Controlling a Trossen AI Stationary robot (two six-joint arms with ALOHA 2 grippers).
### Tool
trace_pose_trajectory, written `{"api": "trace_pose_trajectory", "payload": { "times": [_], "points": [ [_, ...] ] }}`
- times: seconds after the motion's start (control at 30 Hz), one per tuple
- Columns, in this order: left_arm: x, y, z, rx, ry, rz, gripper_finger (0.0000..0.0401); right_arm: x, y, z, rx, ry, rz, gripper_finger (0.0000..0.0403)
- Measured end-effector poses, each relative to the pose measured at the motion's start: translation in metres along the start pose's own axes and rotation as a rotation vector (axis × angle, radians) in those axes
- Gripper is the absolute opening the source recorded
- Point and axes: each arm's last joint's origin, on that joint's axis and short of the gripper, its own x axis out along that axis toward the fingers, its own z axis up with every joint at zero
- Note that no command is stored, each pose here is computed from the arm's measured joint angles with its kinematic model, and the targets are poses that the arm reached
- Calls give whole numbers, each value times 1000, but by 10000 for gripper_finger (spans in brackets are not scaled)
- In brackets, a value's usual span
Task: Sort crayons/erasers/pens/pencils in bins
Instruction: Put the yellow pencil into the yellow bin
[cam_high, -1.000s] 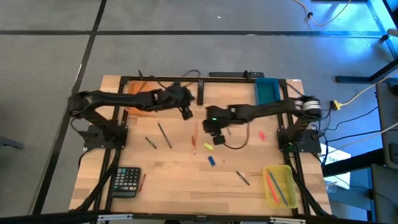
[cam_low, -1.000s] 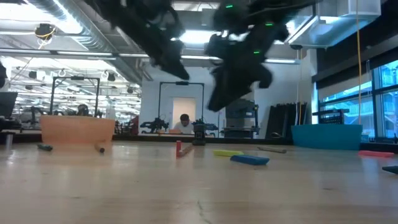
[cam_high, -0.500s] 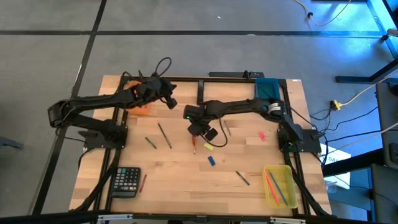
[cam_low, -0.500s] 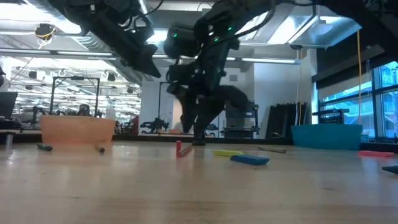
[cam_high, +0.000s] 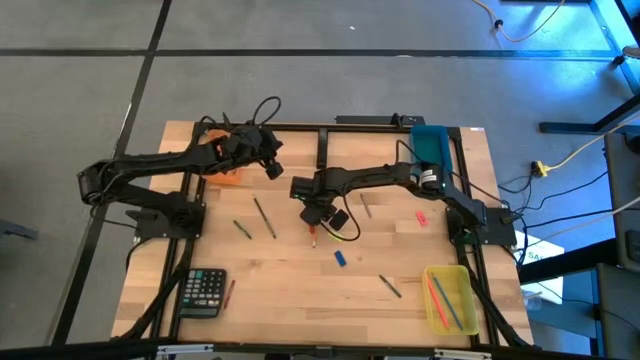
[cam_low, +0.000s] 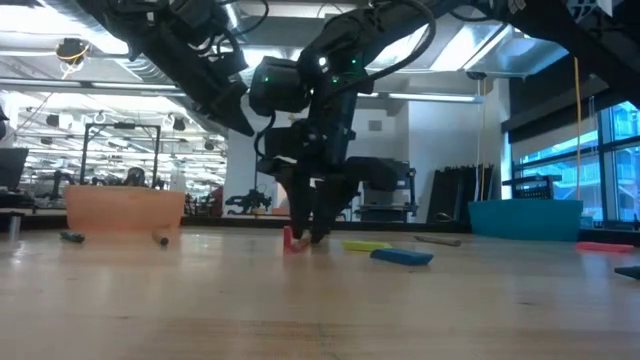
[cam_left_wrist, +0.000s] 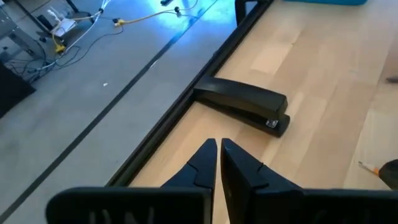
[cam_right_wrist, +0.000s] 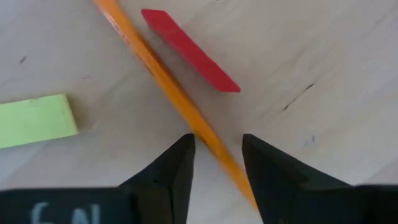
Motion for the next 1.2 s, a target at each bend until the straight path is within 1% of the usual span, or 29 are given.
{"api": "trace_pose_trajectory", "payload": {
  "times": [0.07, 0.17, 0.3, 0.4, 0.5, 0.6, 0.7, 0.77, 0.87, 0.97, 1.1, 1.2],
  "points": [
    [0, 0, 0, -5, 0, 0, 13, 3, 1, -1, 5, 10, 15, 124],
    [0, 0, 0, -5, 1, 0, 7, 4, 3, -2, 16, 13, 35, 87],
    [0, 0, 0, -6, -3, 0, 1, 4, 4, -2, 61, 5, 55, 37],
    [0, 0, 1, -8, -7, 1, 2, 4, 5, -3, 68, 9, 66, 17],
    [0, 0, 1, -5, -8, 1, 7, 2, 5, -3, 119, 8, 68, 17],
    [0, 0, 1, 7, -9, 1, 12, -5, 4, -1, 166, 5, 74, 35],
    [0, 0, 1, 7, -11, 2, 16, -13, 3, 0, 204, 6, 126, 42],
    [0, 0, 1, 7, -12, 2, 17, -22, 4, 2, 230, 17, 166, 38],
    [0, 0, 1, 7, -12, 1, 14, -40, 1, 6, 270, 15, 168, 25],
    [0, 0, 2, 7, -14, 2, 9, -52, 5, 4, 372, 70, 226, 19],
    [0, 0, 2, 6, -19, 2, 6, -66, 9, 5, 492, 45, 305, 20],
    [0, 0, 3, 8, -23, 2, 11, -81, 13, 5, 548, 5, 321, 12]
  ]
}}
